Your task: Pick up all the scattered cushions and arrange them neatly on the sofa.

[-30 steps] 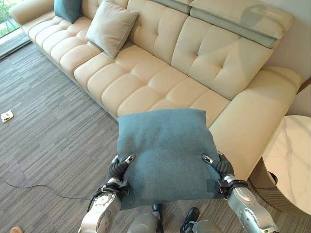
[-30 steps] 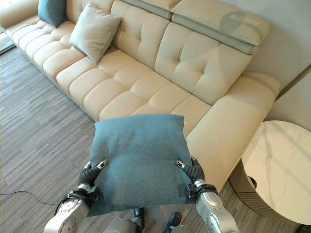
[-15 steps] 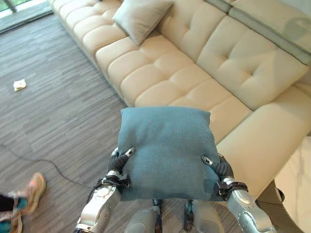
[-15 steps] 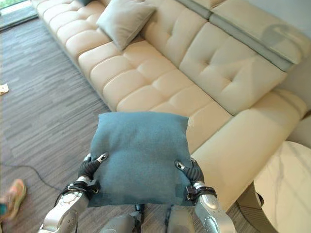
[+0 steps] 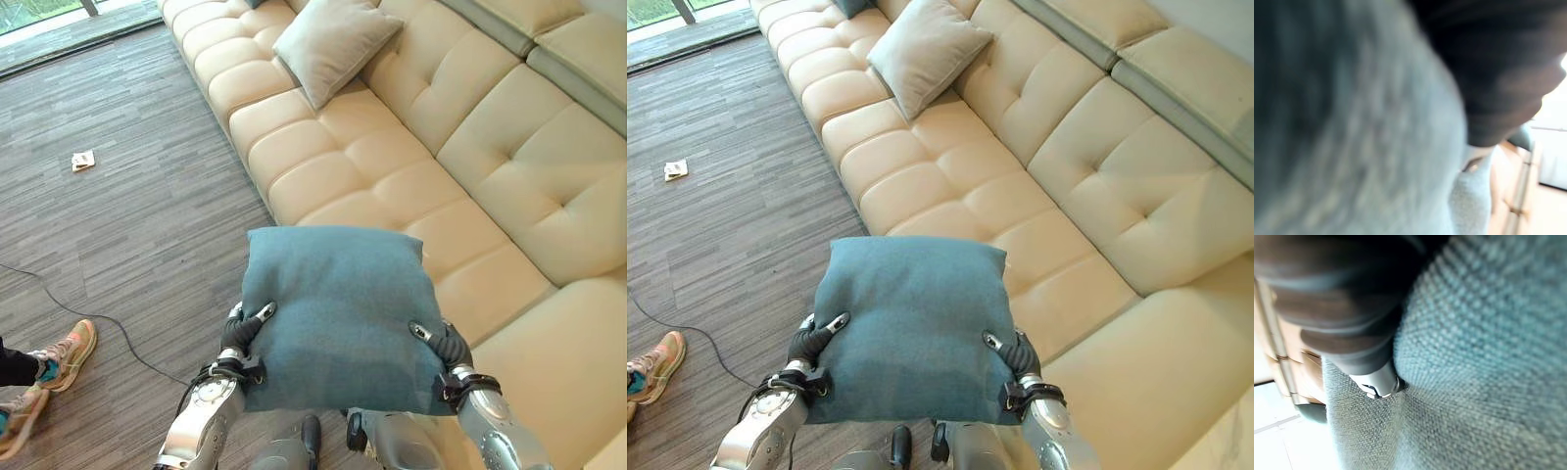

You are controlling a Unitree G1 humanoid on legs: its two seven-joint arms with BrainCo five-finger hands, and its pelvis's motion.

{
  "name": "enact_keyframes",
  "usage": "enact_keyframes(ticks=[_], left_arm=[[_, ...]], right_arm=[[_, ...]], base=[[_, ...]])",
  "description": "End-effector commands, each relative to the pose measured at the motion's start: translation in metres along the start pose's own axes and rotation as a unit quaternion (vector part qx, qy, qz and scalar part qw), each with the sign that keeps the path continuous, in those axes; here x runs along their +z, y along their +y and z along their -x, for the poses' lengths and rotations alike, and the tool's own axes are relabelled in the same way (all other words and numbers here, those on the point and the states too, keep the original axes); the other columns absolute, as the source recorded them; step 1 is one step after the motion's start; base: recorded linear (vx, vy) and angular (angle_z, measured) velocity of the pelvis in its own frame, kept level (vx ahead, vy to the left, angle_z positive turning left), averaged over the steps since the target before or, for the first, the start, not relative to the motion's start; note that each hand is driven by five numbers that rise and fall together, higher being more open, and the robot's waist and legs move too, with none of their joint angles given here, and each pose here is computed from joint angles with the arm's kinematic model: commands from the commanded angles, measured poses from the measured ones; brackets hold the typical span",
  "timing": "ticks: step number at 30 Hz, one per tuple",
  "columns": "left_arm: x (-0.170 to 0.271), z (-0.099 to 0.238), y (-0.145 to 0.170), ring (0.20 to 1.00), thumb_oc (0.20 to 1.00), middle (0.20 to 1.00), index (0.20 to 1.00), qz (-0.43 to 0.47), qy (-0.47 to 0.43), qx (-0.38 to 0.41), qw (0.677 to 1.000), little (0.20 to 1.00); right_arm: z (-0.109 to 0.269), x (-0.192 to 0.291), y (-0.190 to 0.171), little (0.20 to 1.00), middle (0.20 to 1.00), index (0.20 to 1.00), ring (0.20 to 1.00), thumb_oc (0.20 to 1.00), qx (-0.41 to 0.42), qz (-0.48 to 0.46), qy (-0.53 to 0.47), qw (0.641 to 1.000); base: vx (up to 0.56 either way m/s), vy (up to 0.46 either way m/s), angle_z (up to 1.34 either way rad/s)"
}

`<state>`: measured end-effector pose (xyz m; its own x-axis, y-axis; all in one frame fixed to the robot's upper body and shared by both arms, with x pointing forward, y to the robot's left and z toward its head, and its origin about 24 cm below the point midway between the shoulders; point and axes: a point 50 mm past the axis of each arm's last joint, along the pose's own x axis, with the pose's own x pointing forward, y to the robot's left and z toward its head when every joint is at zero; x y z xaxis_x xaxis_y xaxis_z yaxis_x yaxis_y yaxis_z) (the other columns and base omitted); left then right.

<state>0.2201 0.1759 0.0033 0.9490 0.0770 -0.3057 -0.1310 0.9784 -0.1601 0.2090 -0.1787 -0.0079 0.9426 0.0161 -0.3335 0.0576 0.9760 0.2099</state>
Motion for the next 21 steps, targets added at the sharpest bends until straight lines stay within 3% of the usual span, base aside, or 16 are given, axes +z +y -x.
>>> enact_keyframes(ticks=[1,13,21], left_arm=[[0.033,0.006,-0.025,0.2,0.2,0.2,0.2,0.019,-0.098,-0.072,0.992,0.2],[0.026,0.011,-0.015,0.2,0.2,0.2,0.2,0.033,-0.089,-0.03,0.995,0.2],[0.027,0.01,-0.007,0.2,0.2,0.2,0.2,0.0,-0.085,-0.033,0.996,0.2]], right_arm=[[-0.001,0.037,0.027,0.2,0.2,0.2,0.2,0.2,0.078,-0.031,-0.096,0.992],[-0.006,0.032,0.025,0.2,0.2,0.2,0.2,0.2,0.064,0.008,-0.081,0.995],[-0.005,0.026,0.03,0.2,0.2,0.2,0.2,0.2,0.068,0.004,-0.073,0.995]], base=[[0.13,-0.084,-0.06],[0.23,0.013,-0.66],[0.35,0.446,-1.5]])
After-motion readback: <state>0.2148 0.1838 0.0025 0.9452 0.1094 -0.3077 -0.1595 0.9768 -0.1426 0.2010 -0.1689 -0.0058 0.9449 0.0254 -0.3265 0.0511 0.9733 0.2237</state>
